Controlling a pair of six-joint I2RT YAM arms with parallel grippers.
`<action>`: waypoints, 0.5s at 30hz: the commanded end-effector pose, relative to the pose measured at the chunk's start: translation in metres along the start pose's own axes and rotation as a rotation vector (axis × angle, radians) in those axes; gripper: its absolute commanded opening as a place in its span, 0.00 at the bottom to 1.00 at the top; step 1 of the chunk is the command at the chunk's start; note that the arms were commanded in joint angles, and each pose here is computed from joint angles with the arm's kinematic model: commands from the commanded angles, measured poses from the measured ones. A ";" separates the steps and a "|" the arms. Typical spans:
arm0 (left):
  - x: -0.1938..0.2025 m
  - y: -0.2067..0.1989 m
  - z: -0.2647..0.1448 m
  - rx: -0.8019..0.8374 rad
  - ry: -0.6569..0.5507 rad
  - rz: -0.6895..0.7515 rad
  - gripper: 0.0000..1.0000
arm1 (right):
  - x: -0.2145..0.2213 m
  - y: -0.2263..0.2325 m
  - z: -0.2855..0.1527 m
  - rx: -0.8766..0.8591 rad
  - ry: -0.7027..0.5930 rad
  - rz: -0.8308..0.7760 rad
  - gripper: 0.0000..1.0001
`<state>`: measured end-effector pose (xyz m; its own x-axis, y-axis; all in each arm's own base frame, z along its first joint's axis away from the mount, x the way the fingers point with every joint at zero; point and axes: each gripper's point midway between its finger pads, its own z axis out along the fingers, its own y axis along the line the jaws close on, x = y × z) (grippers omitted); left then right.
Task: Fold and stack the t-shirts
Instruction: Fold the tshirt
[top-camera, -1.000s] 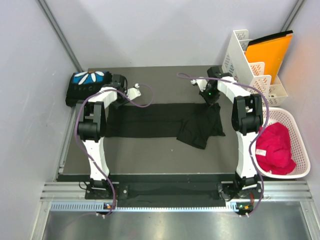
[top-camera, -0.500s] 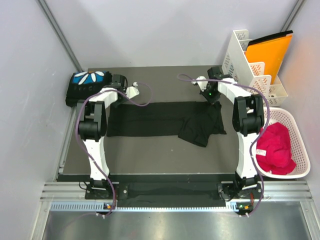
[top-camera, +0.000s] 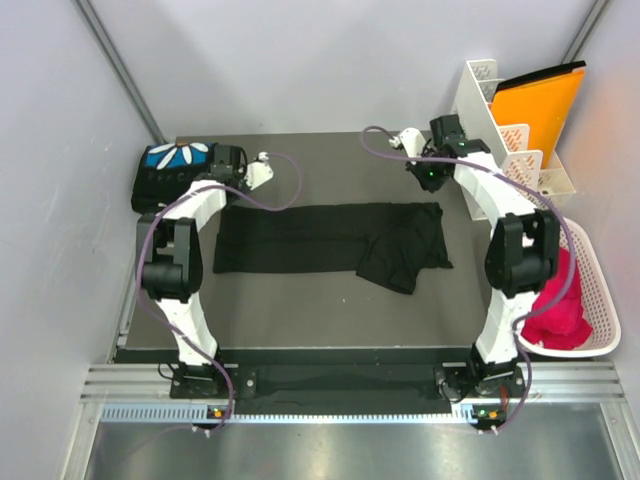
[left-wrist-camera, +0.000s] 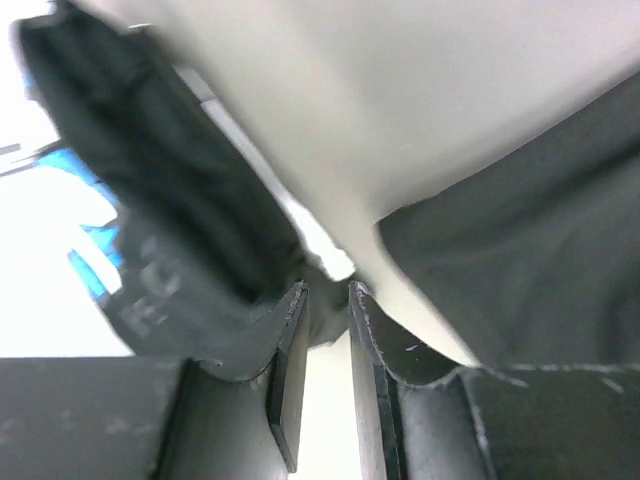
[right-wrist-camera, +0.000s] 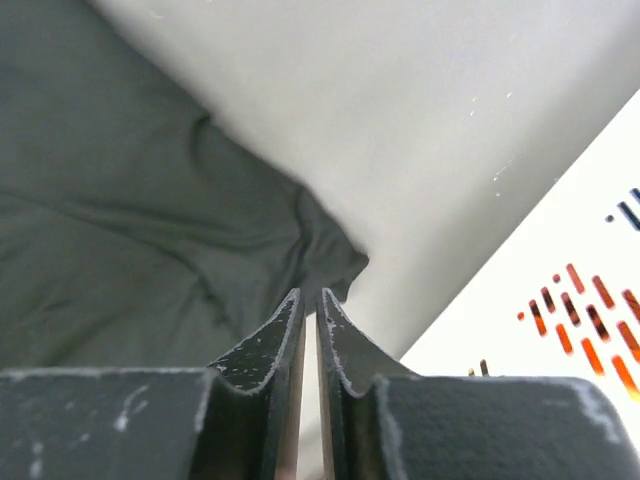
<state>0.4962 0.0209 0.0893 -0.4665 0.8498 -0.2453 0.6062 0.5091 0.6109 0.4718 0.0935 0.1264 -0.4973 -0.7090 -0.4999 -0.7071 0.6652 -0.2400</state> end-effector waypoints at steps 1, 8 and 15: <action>-0.022 0.022 -0.043 -0.072 -0.113 -0.053 0.29 | -0.014 0.030 -0.031 -0.052 -0.074 -0.046 0.15; -0.031 0.016 -0.097 -0.032 -0.184 -0.043 0.40 | 0.010 0.094 -0.035 -0.246 -0.043 -0.135 0.34; -0.026 -0.003 -0.111 -0.005 -0.210 -0.025 0.41 | 0.016 0.157 -0.026 -0.381 0.000 -0.231 0.05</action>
<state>0.4526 -0.0096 0.1813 -0.3514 0.8490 -0.3946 0.5616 0.5284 0.6367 0.3607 0.1515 0.0964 -0.3868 -0.8097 -0.4414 -0.8912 0.4513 -0.0469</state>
